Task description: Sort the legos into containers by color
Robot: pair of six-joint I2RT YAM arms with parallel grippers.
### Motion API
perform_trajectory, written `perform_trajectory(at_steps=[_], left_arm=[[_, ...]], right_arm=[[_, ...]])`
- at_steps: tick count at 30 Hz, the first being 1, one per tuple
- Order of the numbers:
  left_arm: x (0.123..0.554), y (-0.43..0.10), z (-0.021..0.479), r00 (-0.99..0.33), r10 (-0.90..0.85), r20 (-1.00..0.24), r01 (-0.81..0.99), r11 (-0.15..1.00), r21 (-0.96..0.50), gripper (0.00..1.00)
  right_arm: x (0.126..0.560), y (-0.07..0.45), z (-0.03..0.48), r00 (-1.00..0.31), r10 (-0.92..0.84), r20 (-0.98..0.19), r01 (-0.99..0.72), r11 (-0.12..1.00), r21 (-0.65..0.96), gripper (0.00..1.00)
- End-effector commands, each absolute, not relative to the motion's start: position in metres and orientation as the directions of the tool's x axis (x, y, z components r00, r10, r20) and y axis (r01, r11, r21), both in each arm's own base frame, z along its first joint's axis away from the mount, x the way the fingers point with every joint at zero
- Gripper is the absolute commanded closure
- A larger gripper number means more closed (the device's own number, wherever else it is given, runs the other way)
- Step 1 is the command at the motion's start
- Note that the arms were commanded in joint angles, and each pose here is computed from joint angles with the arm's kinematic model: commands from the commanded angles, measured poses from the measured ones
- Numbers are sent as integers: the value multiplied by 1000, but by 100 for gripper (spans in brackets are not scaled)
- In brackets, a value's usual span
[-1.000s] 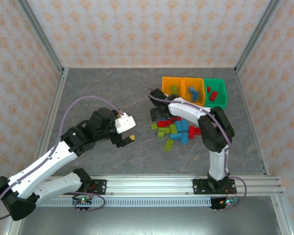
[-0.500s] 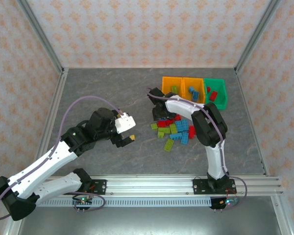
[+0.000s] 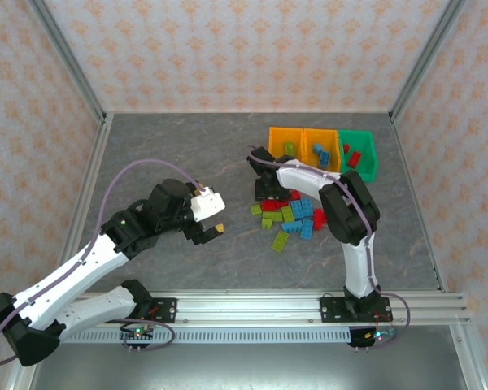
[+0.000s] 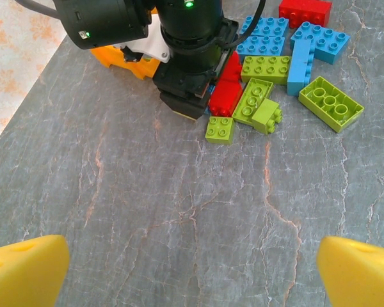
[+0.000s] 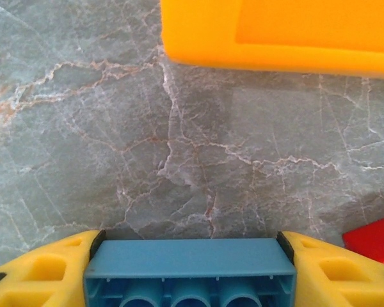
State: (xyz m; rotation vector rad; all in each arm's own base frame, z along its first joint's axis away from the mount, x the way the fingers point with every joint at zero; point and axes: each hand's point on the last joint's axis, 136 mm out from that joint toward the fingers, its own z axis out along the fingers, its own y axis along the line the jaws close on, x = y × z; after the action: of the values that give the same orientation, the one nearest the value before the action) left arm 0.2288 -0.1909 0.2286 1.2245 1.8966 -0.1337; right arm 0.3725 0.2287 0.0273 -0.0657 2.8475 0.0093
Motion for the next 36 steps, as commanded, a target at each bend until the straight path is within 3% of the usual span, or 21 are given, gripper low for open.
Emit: perform_trajectory(at_steps=[1,6,12,16,21,24,26,29,36], left_arm=[[230,-191,236,-149,677,-721,777,531,338,0],[231,-190,236,-147,676,-722,775,533,341,0],[229,-191,240,-136,663,-737,774,535,339,0],[229,-192,242,-132,658,-741,772,537,339,0],[229,-192,242,-131,656,-744,771,539,340,0],[230,-191,243,-133,655,-744,767,543,341,0],[230,-190,243,-132,656,-743,766,543,344,0],[230,-190,243,-131,654,-745,766,544,343,0],[230,-192,242,-138,654,-744,770,543,335,0]], right_arm=[[376,228,71,-915,-6,-403,-28,998,49,48],[391,202,142,-791,96,-604,42,994,103,52],[427,118,191,-640,293,-710,260,952,159,53],[463,60,181,-618,404,-674,390,902,184,53],[505,45,155,-678,408,-611,402,902,156,51],[519,43,150,-701,409,-584,412,901,137,46],[524,44,152,-700,419,-578,418,897,144,35],[519,45,166,-692,432,-578,419,893,164,23],[461,46,206,-675,453,-583,397,888,231,17]])
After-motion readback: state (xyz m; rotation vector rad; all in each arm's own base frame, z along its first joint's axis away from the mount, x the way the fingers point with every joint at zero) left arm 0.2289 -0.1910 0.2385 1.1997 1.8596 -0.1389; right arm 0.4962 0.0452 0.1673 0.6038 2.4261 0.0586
